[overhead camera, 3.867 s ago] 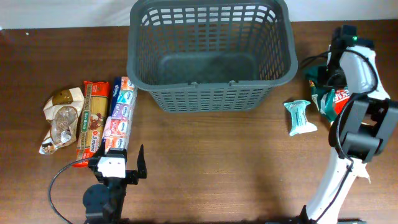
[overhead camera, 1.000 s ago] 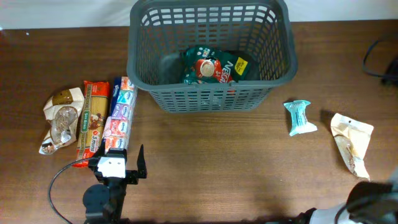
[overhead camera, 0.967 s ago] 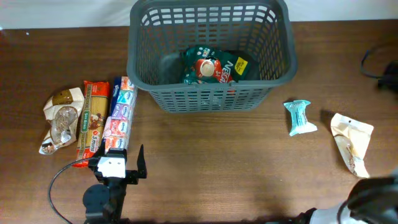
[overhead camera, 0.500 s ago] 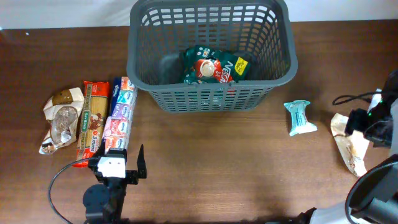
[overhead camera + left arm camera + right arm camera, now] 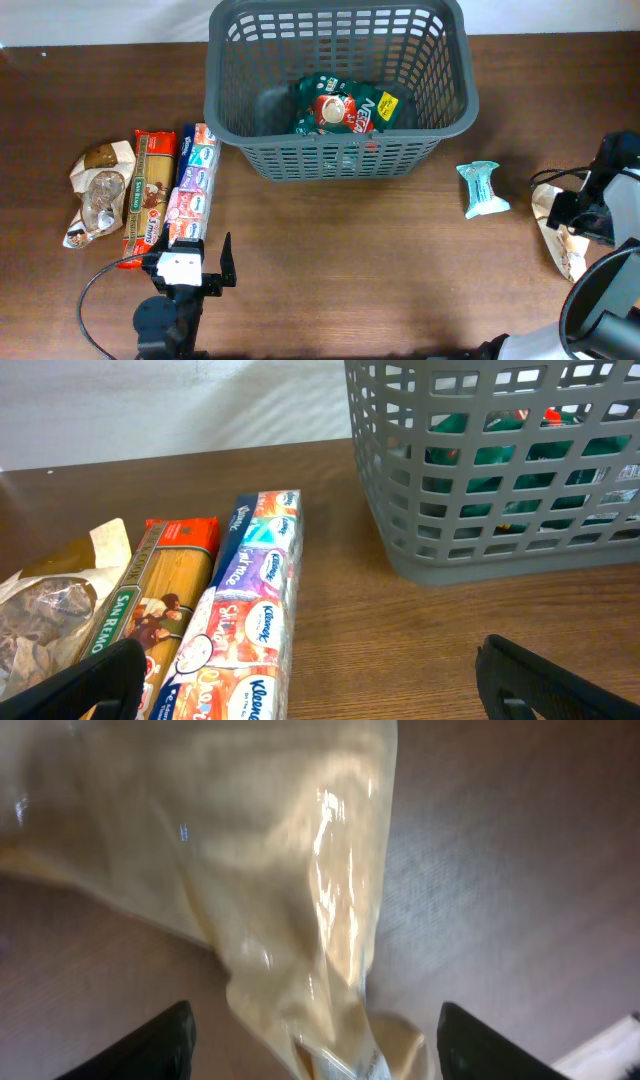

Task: Pack container
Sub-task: 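Grasp the tan paper snack bag with the right gripper, then lift the tan bag into the basket and open the right gripper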

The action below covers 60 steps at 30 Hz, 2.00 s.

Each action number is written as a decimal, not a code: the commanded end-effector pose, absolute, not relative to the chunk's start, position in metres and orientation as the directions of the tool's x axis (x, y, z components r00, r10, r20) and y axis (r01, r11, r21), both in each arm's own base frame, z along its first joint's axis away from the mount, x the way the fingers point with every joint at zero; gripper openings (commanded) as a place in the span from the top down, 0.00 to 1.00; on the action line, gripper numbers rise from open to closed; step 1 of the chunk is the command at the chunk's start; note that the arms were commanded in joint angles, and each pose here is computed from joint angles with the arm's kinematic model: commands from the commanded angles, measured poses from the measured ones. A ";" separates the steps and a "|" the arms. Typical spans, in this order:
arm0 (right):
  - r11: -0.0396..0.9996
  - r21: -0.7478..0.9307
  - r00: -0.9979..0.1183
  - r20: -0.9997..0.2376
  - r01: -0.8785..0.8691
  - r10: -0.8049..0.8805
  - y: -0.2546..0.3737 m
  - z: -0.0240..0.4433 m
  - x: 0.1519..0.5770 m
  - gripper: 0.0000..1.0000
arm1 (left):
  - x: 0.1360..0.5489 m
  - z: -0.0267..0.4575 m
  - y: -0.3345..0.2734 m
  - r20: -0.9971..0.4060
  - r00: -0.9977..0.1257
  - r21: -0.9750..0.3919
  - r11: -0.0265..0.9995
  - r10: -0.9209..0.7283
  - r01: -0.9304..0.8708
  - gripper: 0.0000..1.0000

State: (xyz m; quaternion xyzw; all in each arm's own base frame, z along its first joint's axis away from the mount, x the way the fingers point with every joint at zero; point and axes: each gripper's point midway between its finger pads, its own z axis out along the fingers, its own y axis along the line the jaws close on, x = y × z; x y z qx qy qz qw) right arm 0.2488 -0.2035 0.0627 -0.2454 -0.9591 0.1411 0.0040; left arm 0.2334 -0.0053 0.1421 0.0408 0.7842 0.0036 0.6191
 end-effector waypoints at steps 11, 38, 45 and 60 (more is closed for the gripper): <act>0.853 -0.254 -0.882 -0.001 0.457 0.472 -0.197 0.016 0.246 0.31 | 0.233 0.142 -0.007 -0.973 -0.225 0.042 0.997 0.056 0.067 0.01; 0.971 0.235 -0.529 -0.818 0.049 0.225 -0.086 0.435 0.384 0.97 | 0.233 0.142 -0.007 -0.973 -0.225 0.042 0.997 0.056 0.067 0.01; 0.853 -0.028 -0.307 -0.926 -0.521 -0.218 0.099 0.499 0.365 0.96 | 0.233 0.142 -0.007 -0.973 -0.225 0.042 0.997 0.056 0.067 0.01; 0.749 -0.177 -0.464 -0.689 -0.638 -0.557 0.221 0.290 0.497 0.97 | 0.233 0.142 -0.007 -0.973 -0.225 0.042 0.997 0.056 0.067 0.01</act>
